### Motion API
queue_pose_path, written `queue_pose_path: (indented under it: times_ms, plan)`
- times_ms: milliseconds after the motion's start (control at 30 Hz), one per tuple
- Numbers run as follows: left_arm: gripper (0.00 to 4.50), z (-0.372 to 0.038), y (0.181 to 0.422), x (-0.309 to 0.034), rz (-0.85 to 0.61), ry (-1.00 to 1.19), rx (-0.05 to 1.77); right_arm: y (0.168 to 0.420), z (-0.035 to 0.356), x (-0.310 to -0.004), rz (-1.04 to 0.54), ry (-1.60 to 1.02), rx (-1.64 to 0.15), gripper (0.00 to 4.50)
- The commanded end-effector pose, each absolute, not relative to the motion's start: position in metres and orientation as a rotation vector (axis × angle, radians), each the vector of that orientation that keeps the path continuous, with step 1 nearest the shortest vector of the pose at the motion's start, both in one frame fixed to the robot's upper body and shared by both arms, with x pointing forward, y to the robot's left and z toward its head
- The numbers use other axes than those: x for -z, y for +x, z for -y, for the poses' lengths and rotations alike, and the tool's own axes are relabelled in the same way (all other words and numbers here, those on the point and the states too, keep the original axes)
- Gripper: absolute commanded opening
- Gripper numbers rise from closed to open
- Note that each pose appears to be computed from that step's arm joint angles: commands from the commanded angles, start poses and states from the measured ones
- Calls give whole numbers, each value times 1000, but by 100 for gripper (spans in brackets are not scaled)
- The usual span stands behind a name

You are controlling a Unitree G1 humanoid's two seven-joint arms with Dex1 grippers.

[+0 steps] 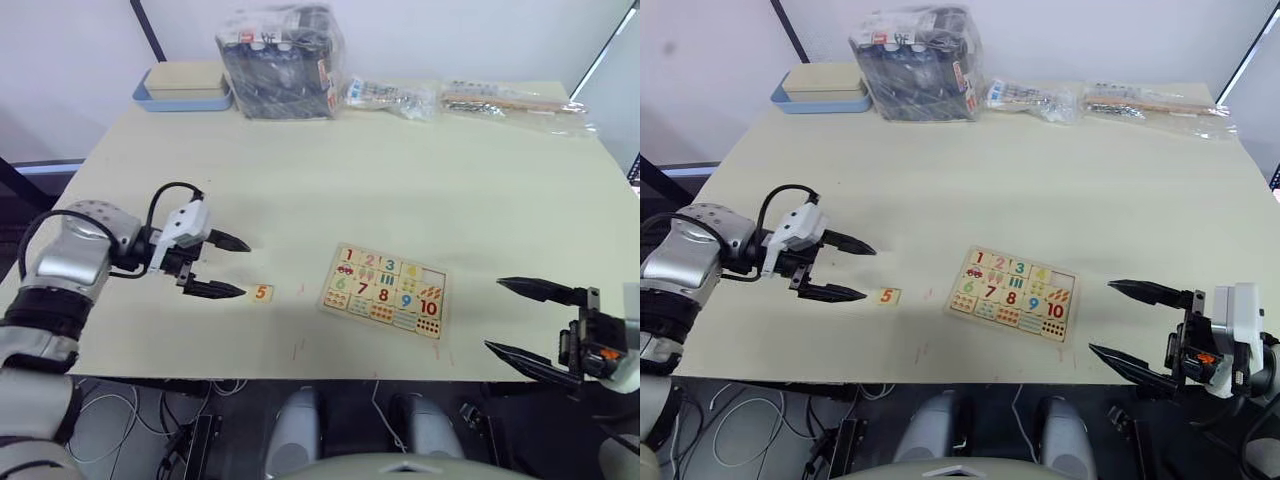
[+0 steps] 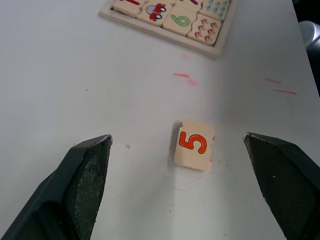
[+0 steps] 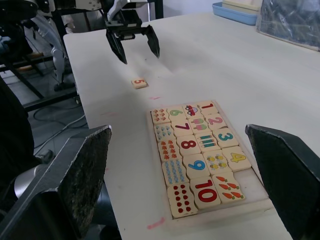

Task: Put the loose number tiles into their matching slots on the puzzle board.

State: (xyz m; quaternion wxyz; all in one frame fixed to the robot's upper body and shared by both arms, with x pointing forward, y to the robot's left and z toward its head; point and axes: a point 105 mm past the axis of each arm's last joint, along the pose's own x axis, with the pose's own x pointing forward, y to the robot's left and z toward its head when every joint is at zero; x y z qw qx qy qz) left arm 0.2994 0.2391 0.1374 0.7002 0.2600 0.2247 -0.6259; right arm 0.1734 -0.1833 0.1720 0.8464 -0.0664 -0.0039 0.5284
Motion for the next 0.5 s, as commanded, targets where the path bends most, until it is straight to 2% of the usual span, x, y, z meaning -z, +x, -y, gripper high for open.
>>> queue_pose_path:
  times_ms: [33, 333, 500]
  plan:
    - [445, -238, 300, -138, -497, 641, 1440, 171, 181, -180, 52, -180, -1109, 450]
    - [445, -240, 290, -129, -528, 692, 1487, 170, 178, -179, 57, -165, -1092, 450]
    - [445, -241, 294, -127, -527, 725, 1481, 170, 177, -179, 59, -160, -1091, 450]
